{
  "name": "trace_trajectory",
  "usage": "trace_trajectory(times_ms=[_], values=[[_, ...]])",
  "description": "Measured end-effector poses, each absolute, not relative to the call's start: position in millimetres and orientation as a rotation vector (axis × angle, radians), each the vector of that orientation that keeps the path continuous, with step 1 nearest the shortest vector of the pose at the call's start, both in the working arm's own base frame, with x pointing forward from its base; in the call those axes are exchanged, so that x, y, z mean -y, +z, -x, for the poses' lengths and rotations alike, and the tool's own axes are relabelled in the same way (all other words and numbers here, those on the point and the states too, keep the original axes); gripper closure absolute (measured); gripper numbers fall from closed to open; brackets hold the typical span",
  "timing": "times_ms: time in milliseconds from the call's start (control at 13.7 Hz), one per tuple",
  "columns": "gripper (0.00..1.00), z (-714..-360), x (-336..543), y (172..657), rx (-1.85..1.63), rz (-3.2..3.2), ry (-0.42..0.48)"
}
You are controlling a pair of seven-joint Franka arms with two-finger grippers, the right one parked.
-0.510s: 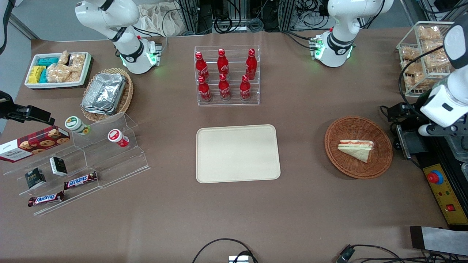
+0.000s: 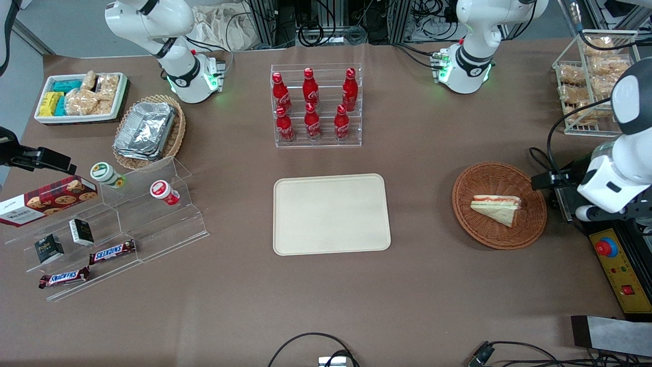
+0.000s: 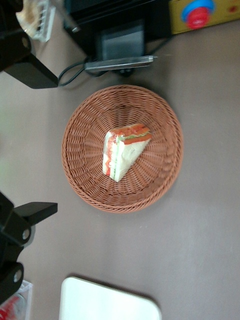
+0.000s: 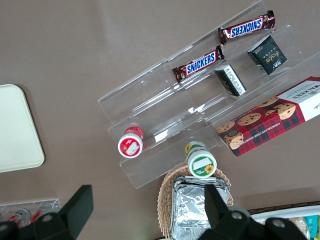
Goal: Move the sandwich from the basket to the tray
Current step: 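Move the left gripper over the wrapped sandwich in the wicker basket, then lower the left gripper and close it on the wrapped sandwich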
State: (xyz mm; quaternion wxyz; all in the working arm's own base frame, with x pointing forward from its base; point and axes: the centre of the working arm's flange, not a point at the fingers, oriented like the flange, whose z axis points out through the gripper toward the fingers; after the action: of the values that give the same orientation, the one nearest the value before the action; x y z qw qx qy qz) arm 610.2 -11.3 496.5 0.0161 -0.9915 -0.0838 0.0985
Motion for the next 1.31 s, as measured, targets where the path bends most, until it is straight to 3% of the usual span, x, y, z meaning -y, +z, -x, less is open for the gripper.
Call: trace_trajectory(times_ms=[365,802,1312], values=[[0.00,-604,13,410,0.603,3.034,0.217],[0.00,-584,7,360,0.819,2.982,0.181],[0.00,-563,-26,301,1.287,2.844,0.062]])
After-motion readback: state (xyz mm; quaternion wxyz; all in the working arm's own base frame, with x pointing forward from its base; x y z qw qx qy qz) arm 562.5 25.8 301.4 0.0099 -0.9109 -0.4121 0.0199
